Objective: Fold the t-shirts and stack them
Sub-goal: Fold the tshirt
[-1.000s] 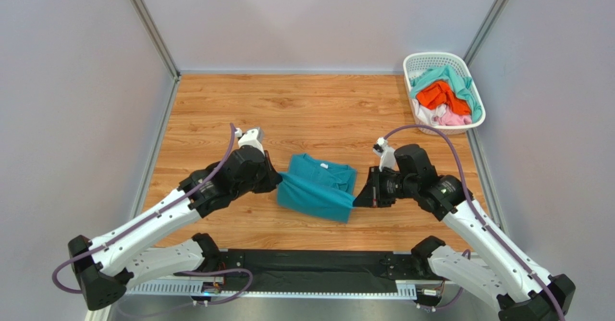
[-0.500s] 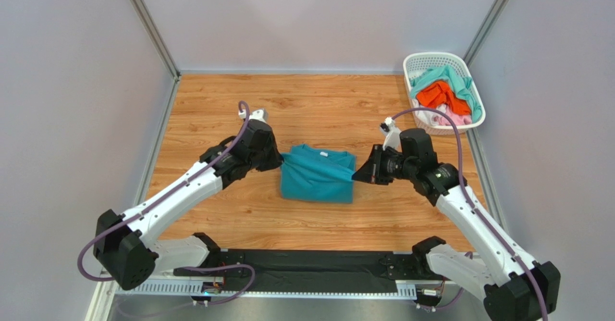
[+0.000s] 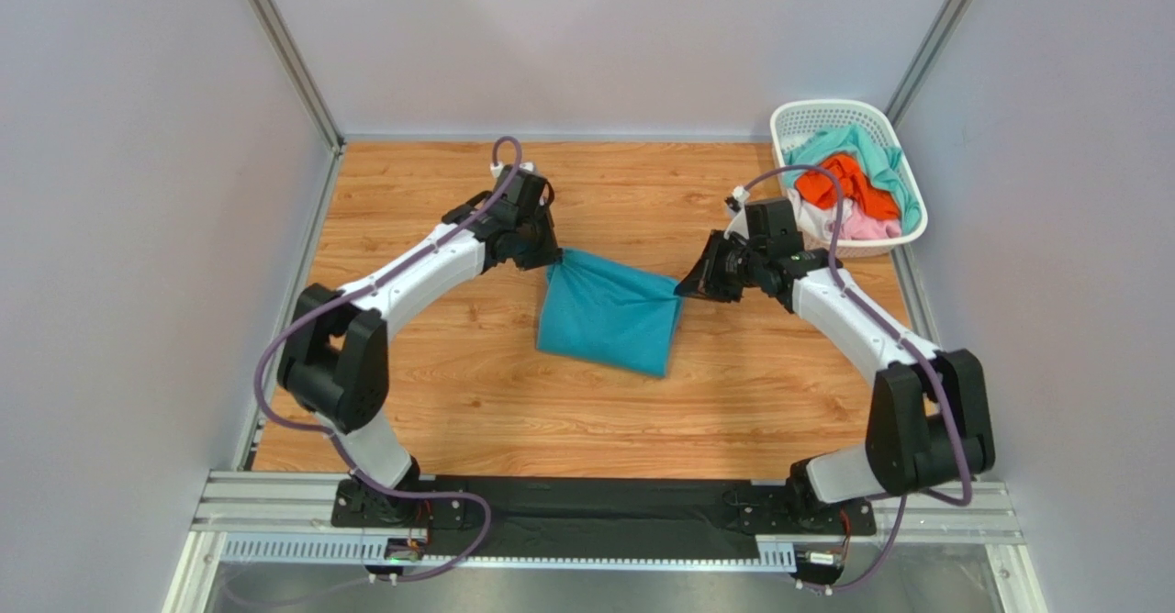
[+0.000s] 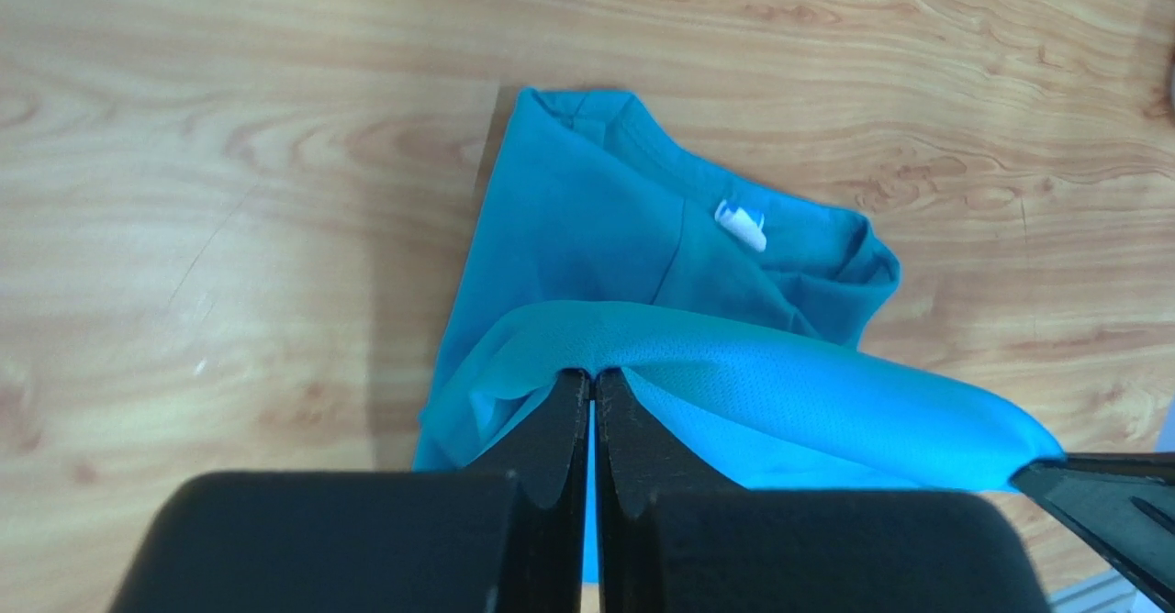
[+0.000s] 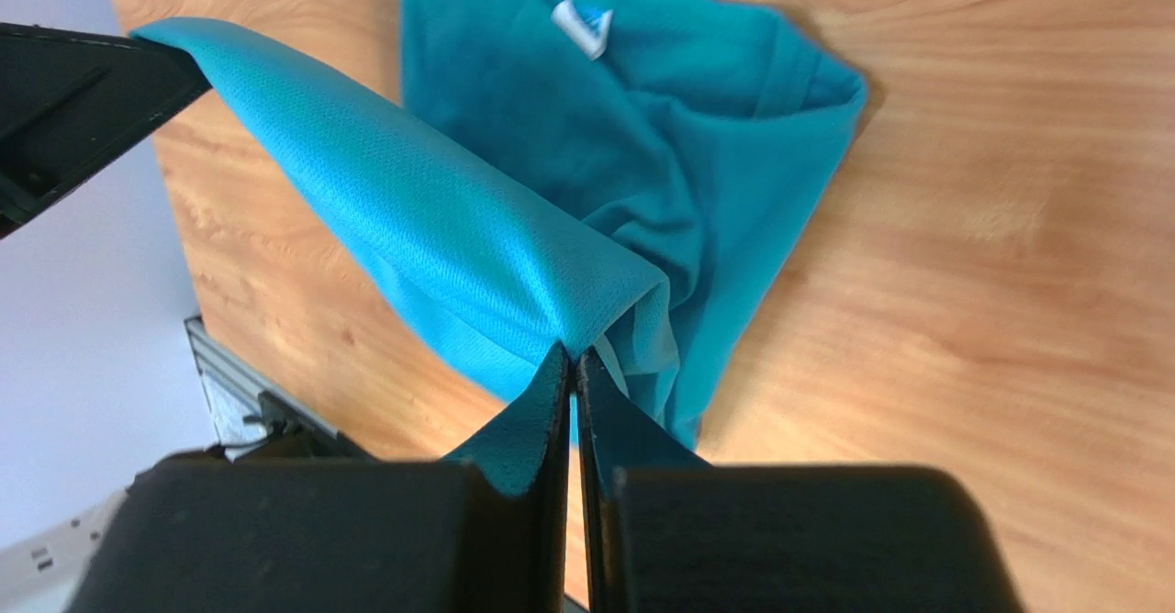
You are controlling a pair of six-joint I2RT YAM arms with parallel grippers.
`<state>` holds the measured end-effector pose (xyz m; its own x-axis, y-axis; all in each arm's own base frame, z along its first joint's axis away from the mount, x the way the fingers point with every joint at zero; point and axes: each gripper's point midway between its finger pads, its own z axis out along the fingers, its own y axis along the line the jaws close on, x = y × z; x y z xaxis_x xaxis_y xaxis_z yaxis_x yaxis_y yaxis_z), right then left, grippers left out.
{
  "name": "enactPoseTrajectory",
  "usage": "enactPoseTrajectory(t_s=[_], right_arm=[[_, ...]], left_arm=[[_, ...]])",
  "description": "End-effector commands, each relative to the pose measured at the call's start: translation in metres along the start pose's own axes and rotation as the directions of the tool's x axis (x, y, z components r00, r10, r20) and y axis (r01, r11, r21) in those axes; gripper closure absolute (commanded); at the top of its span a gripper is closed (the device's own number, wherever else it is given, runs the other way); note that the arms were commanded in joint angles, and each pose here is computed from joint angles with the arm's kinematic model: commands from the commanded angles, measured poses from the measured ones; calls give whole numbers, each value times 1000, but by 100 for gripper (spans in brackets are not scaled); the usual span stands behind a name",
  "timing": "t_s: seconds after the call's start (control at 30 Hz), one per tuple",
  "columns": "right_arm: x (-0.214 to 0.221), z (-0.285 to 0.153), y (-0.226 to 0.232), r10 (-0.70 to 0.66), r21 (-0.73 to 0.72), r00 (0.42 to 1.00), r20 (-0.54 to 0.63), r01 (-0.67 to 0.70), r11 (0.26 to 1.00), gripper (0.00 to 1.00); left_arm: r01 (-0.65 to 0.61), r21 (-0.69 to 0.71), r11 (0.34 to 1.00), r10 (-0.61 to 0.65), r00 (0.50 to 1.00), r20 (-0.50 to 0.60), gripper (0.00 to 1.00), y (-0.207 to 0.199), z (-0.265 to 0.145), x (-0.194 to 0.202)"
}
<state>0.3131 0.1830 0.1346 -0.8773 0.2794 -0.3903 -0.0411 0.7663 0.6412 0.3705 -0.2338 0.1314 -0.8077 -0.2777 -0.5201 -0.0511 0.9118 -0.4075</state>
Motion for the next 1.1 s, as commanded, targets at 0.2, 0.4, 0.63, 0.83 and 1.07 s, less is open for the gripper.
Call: enactPoseTrajectory(t_s=[0.2,0.4,0.63,0.83,1.07], right_arm=[[-39,51,-42,61,114,998,33,-65,991,100],[-42,55,-43,60,107,998,36,-63,992,100],[-44,48,-42,63,111,996,61,-70,991,100],[-48,44,-48,78,142,995,67,-87,986,69],[-57,16,-30,10,133,994,108,-25,991,0]], left_arm=[[-64,95,993,70,996,-60,100,-22,56,-19],[-91,126,988,101,992,-81,100,-27,64,-17],[-102,143,984,116,989,-91,100,-29,65,-15],[-128,146,981,147,981,-125,68,-28,69,-11],[-149,183,972,169,981,-100,17,-37,42,-18]])
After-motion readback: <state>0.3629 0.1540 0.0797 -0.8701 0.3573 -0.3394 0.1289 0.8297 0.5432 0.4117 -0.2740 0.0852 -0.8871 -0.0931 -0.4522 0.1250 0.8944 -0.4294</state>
